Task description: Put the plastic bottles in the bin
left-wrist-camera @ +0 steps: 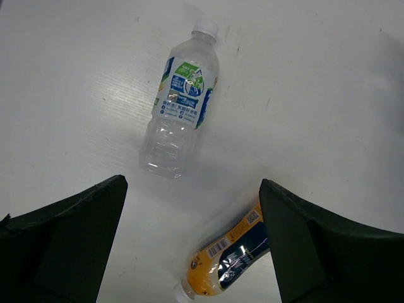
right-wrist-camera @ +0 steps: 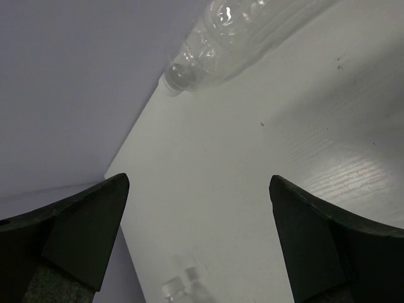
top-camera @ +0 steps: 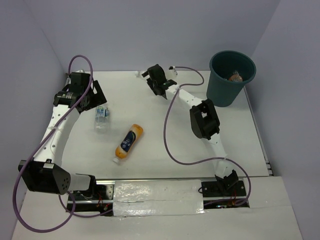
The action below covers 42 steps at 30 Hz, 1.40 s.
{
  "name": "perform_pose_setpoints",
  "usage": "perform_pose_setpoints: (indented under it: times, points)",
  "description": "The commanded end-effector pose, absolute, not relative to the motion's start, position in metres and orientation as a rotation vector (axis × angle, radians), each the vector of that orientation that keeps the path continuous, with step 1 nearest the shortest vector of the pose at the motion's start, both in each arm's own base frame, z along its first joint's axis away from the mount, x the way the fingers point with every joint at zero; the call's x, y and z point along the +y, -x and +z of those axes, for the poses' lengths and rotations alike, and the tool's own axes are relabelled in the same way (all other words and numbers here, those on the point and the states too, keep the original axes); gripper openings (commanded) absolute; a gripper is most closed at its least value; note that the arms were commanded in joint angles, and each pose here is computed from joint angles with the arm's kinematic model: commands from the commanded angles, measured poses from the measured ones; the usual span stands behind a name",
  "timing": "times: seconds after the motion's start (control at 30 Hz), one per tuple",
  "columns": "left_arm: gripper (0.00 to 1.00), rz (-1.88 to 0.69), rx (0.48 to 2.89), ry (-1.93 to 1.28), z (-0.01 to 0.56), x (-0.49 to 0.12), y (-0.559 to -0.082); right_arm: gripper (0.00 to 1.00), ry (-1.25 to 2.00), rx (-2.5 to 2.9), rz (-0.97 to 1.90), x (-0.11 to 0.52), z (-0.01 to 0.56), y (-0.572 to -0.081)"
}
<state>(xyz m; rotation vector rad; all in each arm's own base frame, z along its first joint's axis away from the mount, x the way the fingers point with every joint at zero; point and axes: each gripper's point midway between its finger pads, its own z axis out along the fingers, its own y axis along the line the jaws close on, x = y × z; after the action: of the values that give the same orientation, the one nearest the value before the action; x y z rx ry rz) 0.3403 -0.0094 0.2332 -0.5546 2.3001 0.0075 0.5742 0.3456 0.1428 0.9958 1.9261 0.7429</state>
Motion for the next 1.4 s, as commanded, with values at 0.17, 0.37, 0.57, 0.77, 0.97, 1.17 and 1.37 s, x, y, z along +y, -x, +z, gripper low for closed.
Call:
perform_pose_setpoints:
  times: [0.17, 0.37, 0.57, 0.77, 0.97, 1.17, 1.37]
  points:
    - [0.99, -0.037, 2.276, 0.526, 0.236, -0.014, -0.345, 0.99, -1.136, 1.771, 0.811, 0.333, 0.147, -0.619]
    - [0.99, -0.031, 2.286, 0.525, 0.227, -0.013, -0.347, 1.0, -1.162, 1.735, 0.819, 0.323, 0.134, -0.64]
    - [0.99, -0.049, 2.294, 0.507, 0.225, -0.017, -0.35, 1.0, -1.189, 1.684, 0.842, 0.316, 0.128, -0.659]
    - [0.99, -0.053, 2.325, 0.506, 0.216, -0.019, -0.352, 1.0, -1.203, 1.653, 0.854, 0.312, 0.122, -0.668]
    - [1.0, -0.047, 2.32, 0.504, 0.215, -0.018, -0.354, 1.0, -1.216, 1.633, 0.869, 0.314, 0.116, -0.673]
    - [0.99, -0.048, 2.341, 0.503, 0.208, -0.019, -0.355, 1.0, -1.252, 1.605, 0.874, 0.31, 0.108, -0.679]
    - [0.99, -0.036, 2.347, 0.499, 0.206, -0.018, -0.355, 1.0, -1.288, 1.598, 0.866, 0.308, 0.092, -0.68]
